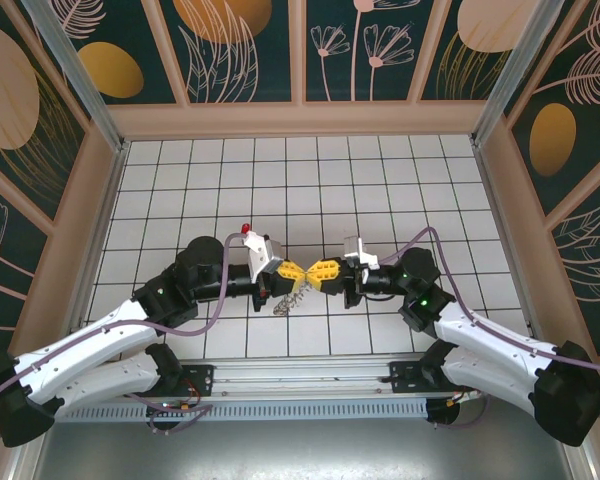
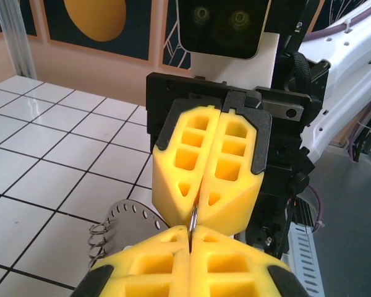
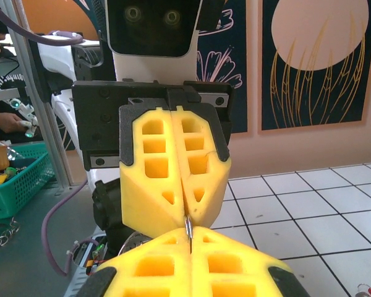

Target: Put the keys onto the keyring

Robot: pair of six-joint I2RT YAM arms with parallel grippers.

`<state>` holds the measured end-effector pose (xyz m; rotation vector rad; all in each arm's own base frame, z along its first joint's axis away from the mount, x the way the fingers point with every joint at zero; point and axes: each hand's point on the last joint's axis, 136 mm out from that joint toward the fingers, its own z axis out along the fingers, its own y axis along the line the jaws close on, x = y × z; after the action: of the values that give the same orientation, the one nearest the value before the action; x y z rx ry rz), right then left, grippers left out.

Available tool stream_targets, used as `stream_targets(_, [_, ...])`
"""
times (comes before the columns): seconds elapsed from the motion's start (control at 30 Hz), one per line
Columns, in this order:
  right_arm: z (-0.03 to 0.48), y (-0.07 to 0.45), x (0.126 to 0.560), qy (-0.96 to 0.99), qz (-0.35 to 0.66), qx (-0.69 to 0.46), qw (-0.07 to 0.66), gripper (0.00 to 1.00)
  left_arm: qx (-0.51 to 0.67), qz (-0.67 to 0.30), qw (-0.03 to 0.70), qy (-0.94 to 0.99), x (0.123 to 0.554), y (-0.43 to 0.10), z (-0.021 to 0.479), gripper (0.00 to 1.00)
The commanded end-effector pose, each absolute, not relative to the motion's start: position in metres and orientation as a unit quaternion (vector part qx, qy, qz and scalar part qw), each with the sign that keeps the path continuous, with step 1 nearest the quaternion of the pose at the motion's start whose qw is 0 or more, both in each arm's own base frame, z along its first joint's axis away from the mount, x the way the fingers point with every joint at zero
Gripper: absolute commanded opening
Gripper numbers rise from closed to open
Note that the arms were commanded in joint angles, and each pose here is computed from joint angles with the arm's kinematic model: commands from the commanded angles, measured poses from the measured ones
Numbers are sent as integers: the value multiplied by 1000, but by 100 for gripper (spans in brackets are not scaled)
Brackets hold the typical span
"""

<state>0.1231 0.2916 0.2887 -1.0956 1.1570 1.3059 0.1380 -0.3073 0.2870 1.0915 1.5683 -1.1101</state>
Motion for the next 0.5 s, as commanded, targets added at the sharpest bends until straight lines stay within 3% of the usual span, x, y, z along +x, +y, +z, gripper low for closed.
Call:
stream_targets(0.0, [317,291,114,441,552,-466,533,0,446,-441,465,625,140,-307,299,0])
stream_targets(0.27, [313,291,122,468,534,-458,535,0,450,-427,480,620,139,-302,306,0])
stream_targets(0.33, [310,290,125,481,526,-454,534,6,455,-419,479,623,140,-301,304,0])
stream_targets(0.47, [302,289,129,503,515,-452,528,7,469,-412,470,624,138,-301,301,0])
